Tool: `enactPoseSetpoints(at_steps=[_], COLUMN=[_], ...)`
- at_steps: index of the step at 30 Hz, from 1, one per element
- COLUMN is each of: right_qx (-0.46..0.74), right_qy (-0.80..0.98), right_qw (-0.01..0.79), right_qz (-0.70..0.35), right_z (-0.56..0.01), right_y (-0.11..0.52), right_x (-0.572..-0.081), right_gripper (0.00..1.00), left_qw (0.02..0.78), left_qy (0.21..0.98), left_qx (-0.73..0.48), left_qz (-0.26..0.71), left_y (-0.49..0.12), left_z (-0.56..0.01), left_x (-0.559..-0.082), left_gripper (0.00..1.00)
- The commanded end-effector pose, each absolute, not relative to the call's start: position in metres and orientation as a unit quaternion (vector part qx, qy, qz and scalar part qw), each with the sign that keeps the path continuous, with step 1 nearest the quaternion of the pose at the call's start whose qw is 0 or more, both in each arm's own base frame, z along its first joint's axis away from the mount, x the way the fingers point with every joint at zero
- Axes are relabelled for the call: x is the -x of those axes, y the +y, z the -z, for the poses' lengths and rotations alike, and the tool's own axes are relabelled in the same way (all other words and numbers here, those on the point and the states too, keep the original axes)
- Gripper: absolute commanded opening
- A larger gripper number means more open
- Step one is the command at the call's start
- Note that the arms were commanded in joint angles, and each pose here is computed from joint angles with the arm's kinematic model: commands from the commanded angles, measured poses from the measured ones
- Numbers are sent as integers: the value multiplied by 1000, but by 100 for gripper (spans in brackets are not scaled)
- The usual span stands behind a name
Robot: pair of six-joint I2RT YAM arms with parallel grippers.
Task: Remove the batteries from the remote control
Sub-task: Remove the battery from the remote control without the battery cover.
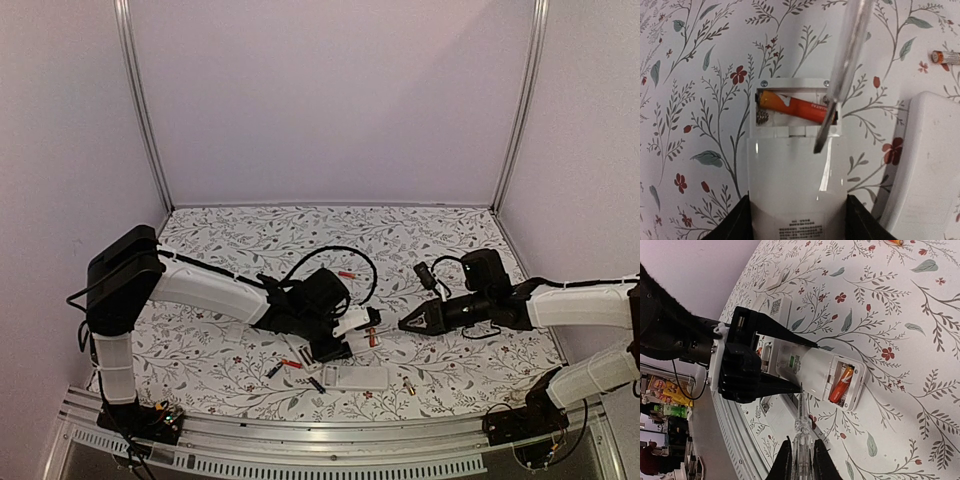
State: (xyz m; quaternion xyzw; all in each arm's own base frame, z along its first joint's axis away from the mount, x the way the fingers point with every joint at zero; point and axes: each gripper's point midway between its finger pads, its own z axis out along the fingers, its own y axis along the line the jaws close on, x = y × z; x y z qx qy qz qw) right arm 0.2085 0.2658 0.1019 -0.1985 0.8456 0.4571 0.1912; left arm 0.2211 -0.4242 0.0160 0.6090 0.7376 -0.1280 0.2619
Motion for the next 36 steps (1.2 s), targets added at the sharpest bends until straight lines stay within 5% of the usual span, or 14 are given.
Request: enactPoseSetpoints(at_steps=[1, 16, 36], right_qx=[160, 156, 179], right_qy=[881, 900, 806], right_qw=[211, 202, 178], right_qz=[-393, -354, -535], right_z=[-92, -67, -109], right_y=[250, 240, 266], right_x=[-224, -224, -177], right_gripper=[0, 0, 0], left_qw=[193, 193, 197], left_qy=[759, 760, 759], left_qx=[-617, -616, -616], left_qz=[82, 83, 82], left_y=[-391, -391, -391], left_z=[26, 26, 25], left_x=[-214, -214, -216], left_gripper=[22, 22, 21])
